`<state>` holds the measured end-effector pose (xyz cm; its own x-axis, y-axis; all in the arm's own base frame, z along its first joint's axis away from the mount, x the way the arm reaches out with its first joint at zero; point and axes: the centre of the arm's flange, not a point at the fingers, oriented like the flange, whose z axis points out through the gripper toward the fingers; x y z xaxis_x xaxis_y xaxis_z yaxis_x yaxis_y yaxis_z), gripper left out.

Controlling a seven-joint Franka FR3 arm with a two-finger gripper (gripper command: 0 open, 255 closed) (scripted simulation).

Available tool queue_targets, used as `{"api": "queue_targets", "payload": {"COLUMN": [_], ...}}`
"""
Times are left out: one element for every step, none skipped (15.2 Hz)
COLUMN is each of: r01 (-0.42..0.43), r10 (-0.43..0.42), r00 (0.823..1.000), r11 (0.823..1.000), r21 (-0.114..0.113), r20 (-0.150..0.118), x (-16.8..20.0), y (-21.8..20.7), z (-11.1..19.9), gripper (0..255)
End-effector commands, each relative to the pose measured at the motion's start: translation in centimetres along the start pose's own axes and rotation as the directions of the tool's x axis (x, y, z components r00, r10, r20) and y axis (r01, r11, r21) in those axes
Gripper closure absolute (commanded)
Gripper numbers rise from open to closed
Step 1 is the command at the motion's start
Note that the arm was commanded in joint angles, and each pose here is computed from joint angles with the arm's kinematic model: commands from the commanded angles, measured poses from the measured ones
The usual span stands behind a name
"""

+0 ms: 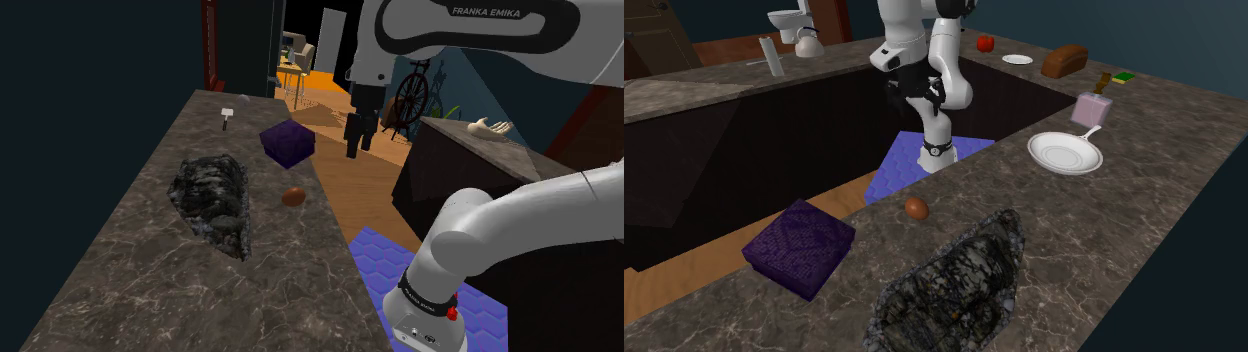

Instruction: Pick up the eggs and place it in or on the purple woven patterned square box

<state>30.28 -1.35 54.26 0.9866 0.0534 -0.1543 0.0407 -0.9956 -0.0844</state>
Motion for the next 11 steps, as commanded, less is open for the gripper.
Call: {"api": "queue_targets", "payload": {"r01": [0.0, 0.017, 0.034, 0.05, 0.067, 0.084, 0.101, 0.117, 0.134, 0.151, 0.167], "r10": [0.0, -0.017, -0.034, -0.05, -0.067, -0.084, -0.101, -0.117, -0.134, -0.151, -0.167], "r00": [1.0, 1.0, 0.999, 0.999, 0.998, 0.996, 0.995, 0.993, 0.991, 0.989, 0.986], "r11": [1.0, 1.0, 0.999, 0.999, 0.998, 0.996, 0.995, 0.993, 0.991, 0.989, 0.986], "r21": [0.0, 0.001, 0.001, 0.002, 0.003, 0.004, 0.004, 0.005, 0.006, 0.006, 0.007], "r20": [0.0, 0.0, -0.001, -0.001, -0.001, -0.002, -0.002, -0.003, -0.003, -0.003, -0.004], "x": [0.0, 1.0, 2.0, 3.0, 4.0, 5.0, 6.0, 7.1, 8.1, 9.1, 10.1], "y": [0.0, 0.2, 0.4, 0.5, 0.7, 0.8, 0.9, 1.0, 1.1, 1.2, 1.2], "z": [0.0, 0.8, 1.7, 2.5, 3.3, 4.2, 5.0, 5.8, 6.7, 7.5, 8.3], "gripper": [0, 0, 0, 0, 0, 0, 0, 0, 0, 0, 0]}}
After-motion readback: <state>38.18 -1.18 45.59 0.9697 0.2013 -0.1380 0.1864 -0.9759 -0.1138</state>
